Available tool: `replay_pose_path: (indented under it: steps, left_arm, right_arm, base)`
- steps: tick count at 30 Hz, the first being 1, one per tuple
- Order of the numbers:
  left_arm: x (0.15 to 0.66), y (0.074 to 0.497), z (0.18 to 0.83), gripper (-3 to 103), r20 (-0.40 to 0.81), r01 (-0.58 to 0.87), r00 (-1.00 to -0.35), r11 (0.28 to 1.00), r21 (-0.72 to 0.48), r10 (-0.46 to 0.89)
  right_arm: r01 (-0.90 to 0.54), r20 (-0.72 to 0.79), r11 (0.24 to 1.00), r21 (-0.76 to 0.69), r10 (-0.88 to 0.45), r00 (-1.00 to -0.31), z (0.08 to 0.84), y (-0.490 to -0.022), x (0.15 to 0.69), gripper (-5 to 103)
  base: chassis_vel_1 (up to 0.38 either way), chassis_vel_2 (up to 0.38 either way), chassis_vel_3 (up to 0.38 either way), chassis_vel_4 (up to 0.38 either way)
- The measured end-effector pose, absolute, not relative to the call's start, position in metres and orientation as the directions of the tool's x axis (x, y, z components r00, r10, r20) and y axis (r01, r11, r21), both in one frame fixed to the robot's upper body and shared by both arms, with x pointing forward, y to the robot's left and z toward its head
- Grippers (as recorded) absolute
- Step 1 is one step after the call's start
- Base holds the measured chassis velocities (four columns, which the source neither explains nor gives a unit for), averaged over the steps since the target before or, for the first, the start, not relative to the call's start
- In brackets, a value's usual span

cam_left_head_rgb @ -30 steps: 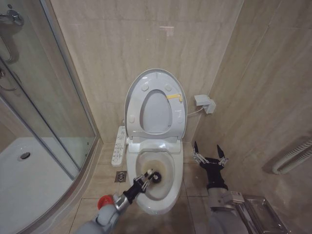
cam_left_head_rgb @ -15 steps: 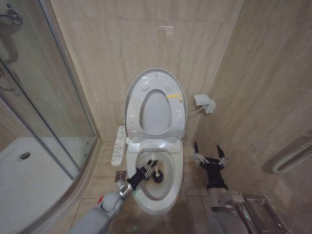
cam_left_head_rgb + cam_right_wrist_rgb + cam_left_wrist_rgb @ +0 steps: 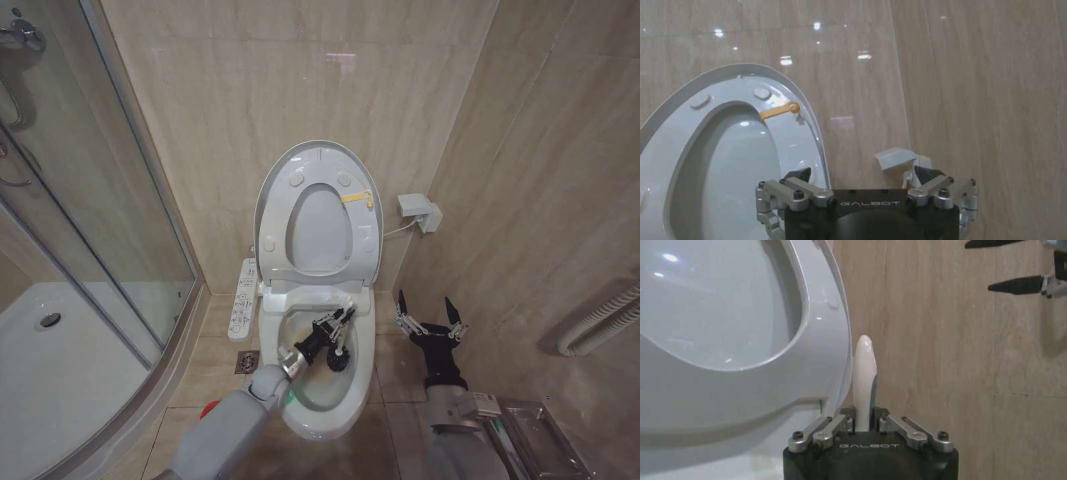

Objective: Open the toilet lid, clean the toilet bowl with a toilet brush, close the toilet lid, and flush.

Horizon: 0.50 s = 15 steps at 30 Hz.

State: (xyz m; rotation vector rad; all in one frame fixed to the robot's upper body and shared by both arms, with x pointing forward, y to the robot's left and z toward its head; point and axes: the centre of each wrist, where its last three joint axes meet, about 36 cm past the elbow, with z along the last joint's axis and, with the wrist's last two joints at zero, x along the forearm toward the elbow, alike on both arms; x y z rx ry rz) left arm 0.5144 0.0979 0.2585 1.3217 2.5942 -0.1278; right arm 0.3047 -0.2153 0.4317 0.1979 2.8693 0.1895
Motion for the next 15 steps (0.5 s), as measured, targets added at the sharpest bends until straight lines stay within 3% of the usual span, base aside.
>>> replay_pose_path:
  steps: [8, 15]
  left_arm:
    - [0.505, 0.094, 0.249, 17, -0.23, 0.81, -0.573, 0.586, -0.015, 0.787]
    - [0.535, 0.114, 0.262, 17, -0.235, 0.784, -0.599, 0.62, 0.021, 0.765]
  right_arm:
    - [0.118, -0.246, 0.982, 0.146, 0.151, -0.957, 0.432, -0.215, 0.305, 100]
    - [0.118, -0.246, 0.982, 0.146, 0.151, -0.957, 0.432, -0.215, 0.305, 100]
  base:
    - [0.0, 0.0, 0.0, 0.0]
    - [0.0, 0.0, 0.0, 0.0]
